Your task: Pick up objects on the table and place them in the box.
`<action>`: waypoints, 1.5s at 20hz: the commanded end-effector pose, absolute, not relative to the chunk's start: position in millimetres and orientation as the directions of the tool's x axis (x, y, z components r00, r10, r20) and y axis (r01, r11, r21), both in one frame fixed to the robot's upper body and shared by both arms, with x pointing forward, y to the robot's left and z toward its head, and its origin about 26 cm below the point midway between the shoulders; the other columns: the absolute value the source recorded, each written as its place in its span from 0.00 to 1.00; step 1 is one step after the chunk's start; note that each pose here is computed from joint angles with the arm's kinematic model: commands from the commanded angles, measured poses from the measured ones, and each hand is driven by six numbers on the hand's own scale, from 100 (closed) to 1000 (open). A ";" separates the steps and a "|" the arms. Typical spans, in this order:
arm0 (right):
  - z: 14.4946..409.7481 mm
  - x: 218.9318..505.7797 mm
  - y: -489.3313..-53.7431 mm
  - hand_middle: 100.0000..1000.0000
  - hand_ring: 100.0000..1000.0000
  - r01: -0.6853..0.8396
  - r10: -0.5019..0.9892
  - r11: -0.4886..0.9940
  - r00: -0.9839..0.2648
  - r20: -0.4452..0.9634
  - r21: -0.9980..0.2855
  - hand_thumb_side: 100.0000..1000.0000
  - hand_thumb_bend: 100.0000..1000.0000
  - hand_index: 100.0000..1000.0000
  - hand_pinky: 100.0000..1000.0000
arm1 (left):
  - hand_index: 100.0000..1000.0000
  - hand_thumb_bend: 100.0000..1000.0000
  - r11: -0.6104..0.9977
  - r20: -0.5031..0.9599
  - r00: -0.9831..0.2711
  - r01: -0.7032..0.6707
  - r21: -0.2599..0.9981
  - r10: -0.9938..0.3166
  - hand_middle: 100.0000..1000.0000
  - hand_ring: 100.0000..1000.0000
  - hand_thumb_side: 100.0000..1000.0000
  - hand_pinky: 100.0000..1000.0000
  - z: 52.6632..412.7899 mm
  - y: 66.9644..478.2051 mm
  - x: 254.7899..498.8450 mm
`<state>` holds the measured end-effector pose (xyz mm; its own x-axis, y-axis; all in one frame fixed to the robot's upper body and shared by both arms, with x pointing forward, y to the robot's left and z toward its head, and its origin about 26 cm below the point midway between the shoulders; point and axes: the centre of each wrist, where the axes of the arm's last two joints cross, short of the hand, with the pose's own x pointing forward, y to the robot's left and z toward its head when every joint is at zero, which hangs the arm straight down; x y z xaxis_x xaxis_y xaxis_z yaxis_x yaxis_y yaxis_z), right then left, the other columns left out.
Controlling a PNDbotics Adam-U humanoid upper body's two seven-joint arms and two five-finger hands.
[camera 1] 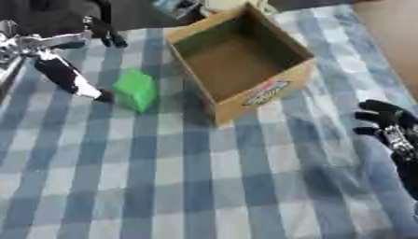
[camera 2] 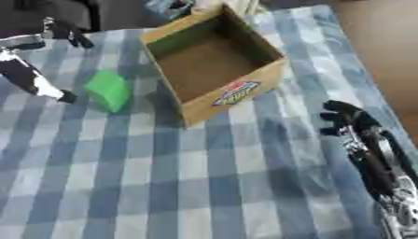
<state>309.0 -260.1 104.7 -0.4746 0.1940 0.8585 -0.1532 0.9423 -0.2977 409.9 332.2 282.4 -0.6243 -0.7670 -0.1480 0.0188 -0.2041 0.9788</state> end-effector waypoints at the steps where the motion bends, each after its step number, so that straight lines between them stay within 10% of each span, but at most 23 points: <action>1: 109.2 308.6 -261.2 0.79 0.81 -0.155 0.201 0.938 -0.488 0.849 -0.311 0.70 0.00 0.83 0.69 | 0.87 0.64 -0.237 -0.183 -0.615 0.006 0.971 -0.767 0.72 0.74 0.45 0.80 290.2 334.8 415.0; 30: 107.6 309.0 -257.3 0.79 0.81 -0.171 0.188 0.937 -0.486 0.854 -0.304 0.70 0.00 0.84 0.69 | 0.84 0.68 -0.300 -0.263 -0.571 -0.030 0.954 -0.778 0.70 0.75 0.10 0.79 257.4 325.9 458.3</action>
